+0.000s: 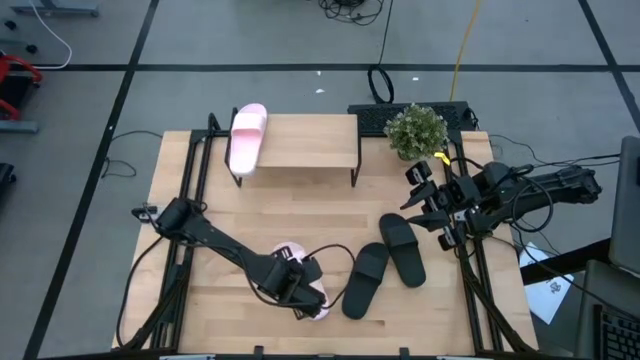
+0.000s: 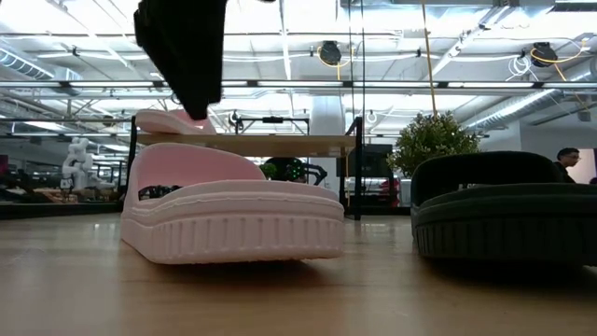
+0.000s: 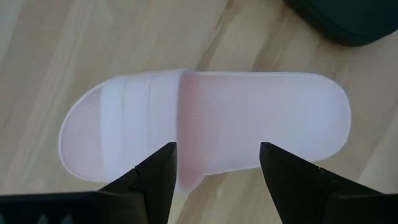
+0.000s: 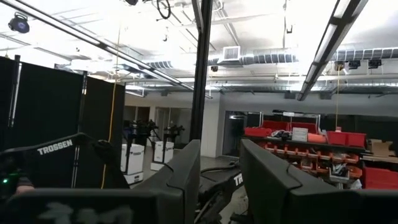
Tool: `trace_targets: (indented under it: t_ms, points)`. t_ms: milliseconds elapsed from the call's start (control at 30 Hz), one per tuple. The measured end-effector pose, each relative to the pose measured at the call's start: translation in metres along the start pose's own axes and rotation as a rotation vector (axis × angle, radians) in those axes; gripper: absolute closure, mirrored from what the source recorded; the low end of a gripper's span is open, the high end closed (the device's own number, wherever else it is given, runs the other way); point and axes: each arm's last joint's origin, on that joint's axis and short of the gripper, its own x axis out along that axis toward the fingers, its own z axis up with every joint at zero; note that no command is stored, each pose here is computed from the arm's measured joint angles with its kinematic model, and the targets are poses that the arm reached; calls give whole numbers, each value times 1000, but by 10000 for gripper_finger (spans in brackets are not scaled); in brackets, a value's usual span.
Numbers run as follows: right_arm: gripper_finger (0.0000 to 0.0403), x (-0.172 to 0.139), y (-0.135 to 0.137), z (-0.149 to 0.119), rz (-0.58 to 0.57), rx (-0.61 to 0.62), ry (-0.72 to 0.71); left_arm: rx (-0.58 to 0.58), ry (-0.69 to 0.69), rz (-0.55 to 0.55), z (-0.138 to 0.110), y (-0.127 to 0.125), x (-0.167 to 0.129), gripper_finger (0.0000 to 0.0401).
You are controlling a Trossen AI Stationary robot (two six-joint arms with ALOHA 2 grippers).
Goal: Pick and place slides into the shelf
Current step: Put the pink slipper on the shelf
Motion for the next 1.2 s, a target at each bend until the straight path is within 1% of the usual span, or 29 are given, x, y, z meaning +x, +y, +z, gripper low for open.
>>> trace_targets:
  t_ms: [233, 333, 500, 600, 700, 833, 900, 1000, 1100, 1200]
  points:
    - [298, -2, 1, 2, 0, 1, 1, 8, 35, 92, -4, 4, 9, 176]
    - [298, -2, 1, 2, 0, 1, 1, 9, 47, 97, -3, 3, 15, 176]
    - [298, -2, 1, 2, 4, 4, 4, 13, 88, 148, -6, 2, 29, 176]
    - [298, -2, 3, 1, 14, 10, 8, -43, 113, 210, -9, 4, 36, 176]
    - [298, -1, 5, 1, 24, 16, 11, -107, 116, 267, -12, 8, 35, 176]
    - [298, -1, 8, 1, 36, 22, 13, -131, 84, 321, -14, 11, 33, 183]
    - [298, -1, 9, 1, 42, 25, 12, -126, 87, 338, -14, 12, 33, 200]
    - [298, 0, 11, 1, 51, 30, 12, -125, 85, 339, -14, 12, 33, 242]
    - [298, 0, 13, 1, 61, 33, 11, -125, 87, 344, -14, 13, 33, 303]
    - [298, 0, 13, 1, 63, 31, 11, -121, 87, 345, -14, 13, 33, 376]
